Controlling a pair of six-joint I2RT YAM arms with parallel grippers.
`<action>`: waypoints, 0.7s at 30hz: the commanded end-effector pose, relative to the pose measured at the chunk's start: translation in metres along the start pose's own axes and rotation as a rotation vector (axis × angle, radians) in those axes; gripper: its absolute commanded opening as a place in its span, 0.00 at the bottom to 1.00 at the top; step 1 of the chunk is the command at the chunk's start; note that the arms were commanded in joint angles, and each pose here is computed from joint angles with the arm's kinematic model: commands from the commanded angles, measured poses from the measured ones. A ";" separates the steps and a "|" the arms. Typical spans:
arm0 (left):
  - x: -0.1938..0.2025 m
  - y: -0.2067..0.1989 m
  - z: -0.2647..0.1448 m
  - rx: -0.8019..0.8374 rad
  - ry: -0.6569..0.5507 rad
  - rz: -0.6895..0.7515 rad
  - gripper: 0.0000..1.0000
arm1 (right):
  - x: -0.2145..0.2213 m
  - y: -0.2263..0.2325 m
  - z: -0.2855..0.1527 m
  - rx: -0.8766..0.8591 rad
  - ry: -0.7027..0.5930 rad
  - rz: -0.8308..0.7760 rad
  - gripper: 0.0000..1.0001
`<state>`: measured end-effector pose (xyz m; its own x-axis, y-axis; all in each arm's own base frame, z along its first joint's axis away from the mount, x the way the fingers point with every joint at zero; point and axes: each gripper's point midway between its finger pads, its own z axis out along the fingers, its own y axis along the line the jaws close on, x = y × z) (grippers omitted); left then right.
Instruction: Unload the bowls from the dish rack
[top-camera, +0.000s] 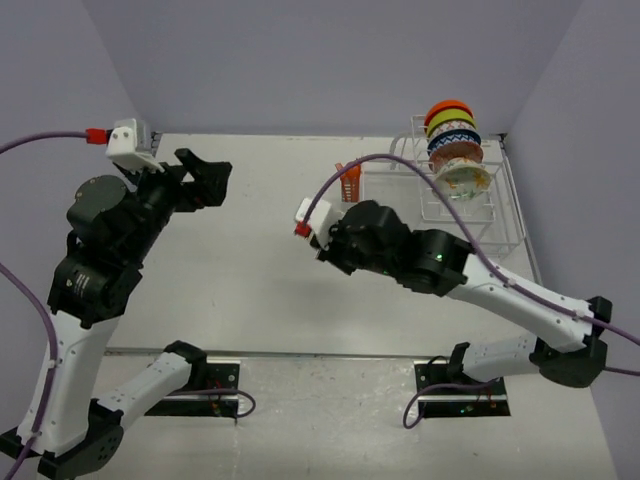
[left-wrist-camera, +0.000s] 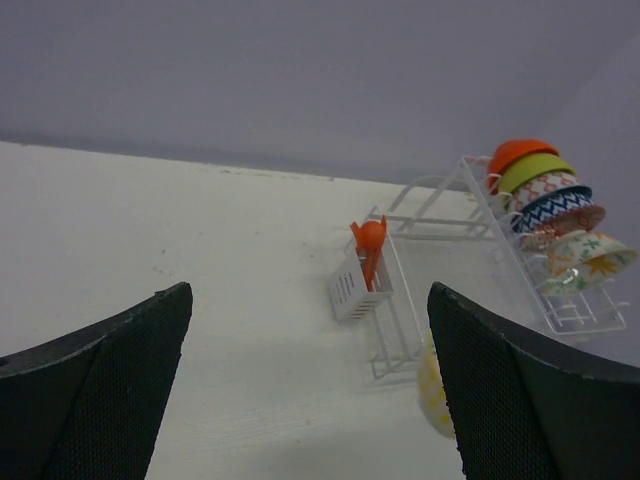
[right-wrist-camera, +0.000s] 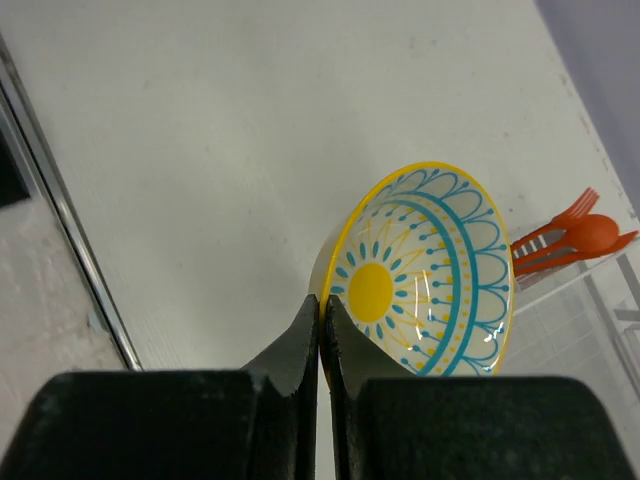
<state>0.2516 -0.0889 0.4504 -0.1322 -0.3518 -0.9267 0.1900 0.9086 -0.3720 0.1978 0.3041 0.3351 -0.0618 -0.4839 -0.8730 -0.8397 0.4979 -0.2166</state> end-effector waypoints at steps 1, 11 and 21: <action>0.063 -0.027 0.019 0.167 0.266 -0.013 1.00 | 0.004 -0.006 0.006 0.082 0.033 -0.257 0.00; 0.179 -0.040 0.031 0.346 0.535 -0.196 1.00 | 0.009 0.021 0.023 0.001 0.001 -0.300 0.00; 0.172 -0.041 0.039 0.301 0.471 -0.341 1.00 | 0.016 0.029 0.037 0.000 0.053 -0.315 0.00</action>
<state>0.2539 -0.1980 0.2779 -0.6946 -0.3227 -0.6429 0.3092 0.6730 -0.6719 0.1843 0.3274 0.2798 0.1355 -0.6797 -0.7208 -0.8552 0.2871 -0.4315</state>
